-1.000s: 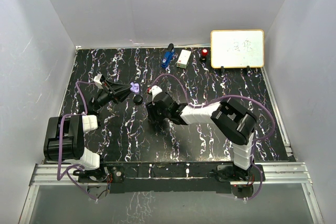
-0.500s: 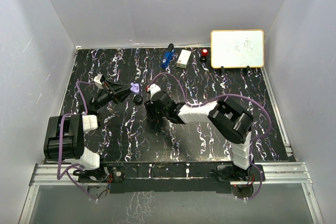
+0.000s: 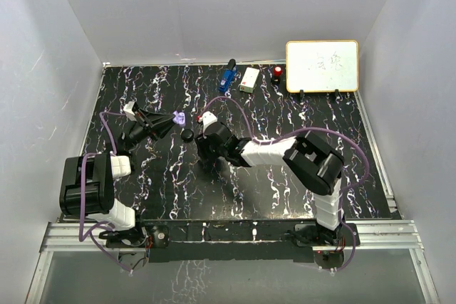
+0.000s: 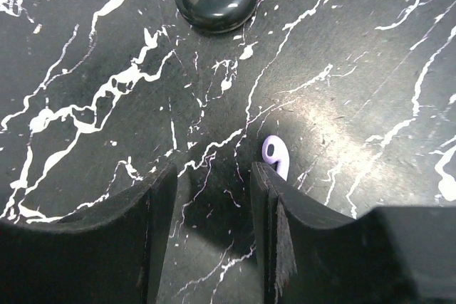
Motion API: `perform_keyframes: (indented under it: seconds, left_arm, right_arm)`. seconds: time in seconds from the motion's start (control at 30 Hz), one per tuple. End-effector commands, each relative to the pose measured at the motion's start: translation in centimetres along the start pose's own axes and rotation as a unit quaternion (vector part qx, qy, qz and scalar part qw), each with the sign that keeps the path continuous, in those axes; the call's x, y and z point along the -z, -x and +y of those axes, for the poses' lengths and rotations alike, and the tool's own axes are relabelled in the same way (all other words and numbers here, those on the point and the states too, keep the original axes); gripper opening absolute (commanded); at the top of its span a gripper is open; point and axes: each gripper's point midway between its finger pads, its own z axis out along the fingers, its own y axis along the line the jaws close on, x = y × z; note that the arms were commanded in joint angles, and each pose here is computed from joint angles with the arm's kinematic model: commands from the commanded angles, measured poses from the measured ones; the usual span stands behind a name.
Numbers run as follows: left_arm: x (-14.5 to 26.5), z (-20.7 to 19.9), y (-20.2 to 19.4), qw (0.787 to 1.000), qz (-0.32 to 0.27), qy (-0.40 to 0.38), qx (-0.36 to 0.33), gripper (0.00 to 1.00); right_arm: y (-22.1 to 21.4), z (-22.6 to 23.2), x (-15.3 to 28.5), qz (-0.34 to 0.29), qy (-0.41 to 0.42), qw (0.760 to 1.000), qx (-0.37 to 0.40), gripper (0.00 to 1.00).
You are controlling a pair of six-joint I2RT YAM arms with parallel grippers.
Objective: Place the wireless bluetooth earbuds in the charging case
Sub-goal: Pick up the earbud from the center of the board.
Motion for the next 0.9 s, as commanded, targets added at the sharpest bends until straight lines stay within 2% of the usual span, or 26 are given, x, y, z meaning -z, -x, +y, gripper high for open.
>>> perform_keyframes:
  seconds: [0.0, 0.13, 0.37, 0.87]
  left_arm:
    - [0.6, -2.6, -0.7, 0.997, 0.016, -0.045, -0.066, 0.00]
    - [0.8, -2.6, -0.6, 0.997, 0.014, -0.045, -0.068, 0.00]
    - [1.1, -3.0, -0.8, 0.996, 0.015, -0.048, -0.069, 0.00]
    - [1.4, -3.1, -1.0, 0.996, 0.015, -0.046, -0.071, 0.00]
  right_arm:
    - [6.9, 0.9, 3.7, -0.092, 0.002, 0.996, 0.014, 0.44]
    - [7.9, 0.4, 4.8, -0.096, -0.012, 0.995, 0.028, 0.46]
    - [6.4, -1.5, 3.4, -0.039, -0.056, 0.996, 0.054, 0.45]
    - [4.3, -2.8, 1.1, 0.006, -0.066, 0.995, 0.071, 0.40]
